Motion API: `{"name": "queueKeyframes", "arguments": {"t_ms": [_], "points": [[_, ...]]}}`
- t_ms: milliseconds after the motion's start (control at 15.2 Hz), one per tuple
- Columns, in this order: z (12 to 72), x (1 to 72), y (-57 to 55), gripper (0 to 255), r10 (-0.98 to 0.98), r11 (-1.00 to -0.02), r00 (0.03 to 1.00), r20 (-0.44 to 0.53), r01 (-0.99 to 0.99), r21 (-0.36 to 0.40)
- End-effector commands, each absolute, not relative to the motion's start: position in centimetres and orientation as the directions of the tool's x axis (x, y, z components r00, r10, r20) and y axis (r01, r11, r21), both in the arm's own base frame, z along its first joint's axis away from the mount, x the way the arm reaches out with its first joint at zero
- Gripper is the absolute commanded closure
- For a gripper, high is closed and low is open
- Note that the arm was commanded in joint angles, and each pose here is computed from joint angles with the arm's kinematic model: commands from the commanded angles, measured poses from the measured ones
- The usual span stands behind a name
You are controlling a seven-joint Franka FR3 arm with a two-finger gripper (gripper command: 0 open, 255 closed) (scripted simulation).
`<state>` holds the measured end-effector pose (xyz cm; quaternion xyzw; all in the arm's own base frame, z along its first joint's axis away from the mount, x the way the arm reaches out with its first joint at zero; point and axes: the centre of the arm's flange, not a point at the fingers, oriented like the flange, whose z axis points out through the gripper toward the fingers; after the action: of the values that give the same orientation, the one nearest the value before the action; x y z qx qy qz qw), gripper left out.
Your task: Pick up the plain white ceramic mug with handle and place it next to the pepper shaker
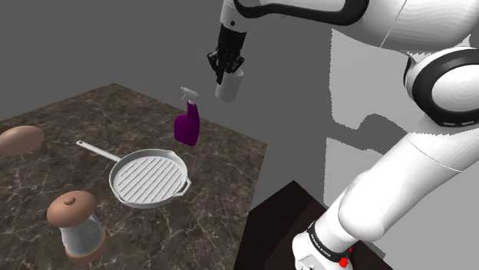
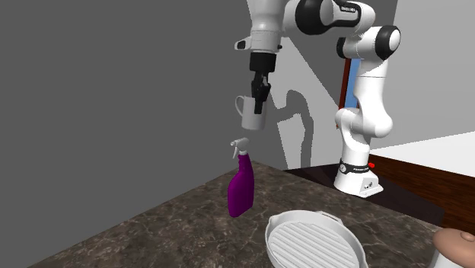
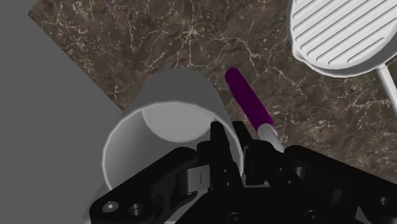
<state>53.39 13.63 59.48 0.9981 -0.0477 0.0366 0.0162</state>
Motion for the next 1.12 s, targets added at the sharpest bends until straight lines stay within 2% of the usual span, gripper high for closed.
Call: {"name": "queueKeyframes", "arguments": {"t_ms": [0, 1056], "points": [[60.6, 53.4, 13.5, 255, -0.094, -0.995, 0.993, 0.074, -0.096, 0.029], [61.0, 41.2, 29.1, 255, -0.094, -0.995, 0.993, 0.074, -0.096, 0.029]]}}
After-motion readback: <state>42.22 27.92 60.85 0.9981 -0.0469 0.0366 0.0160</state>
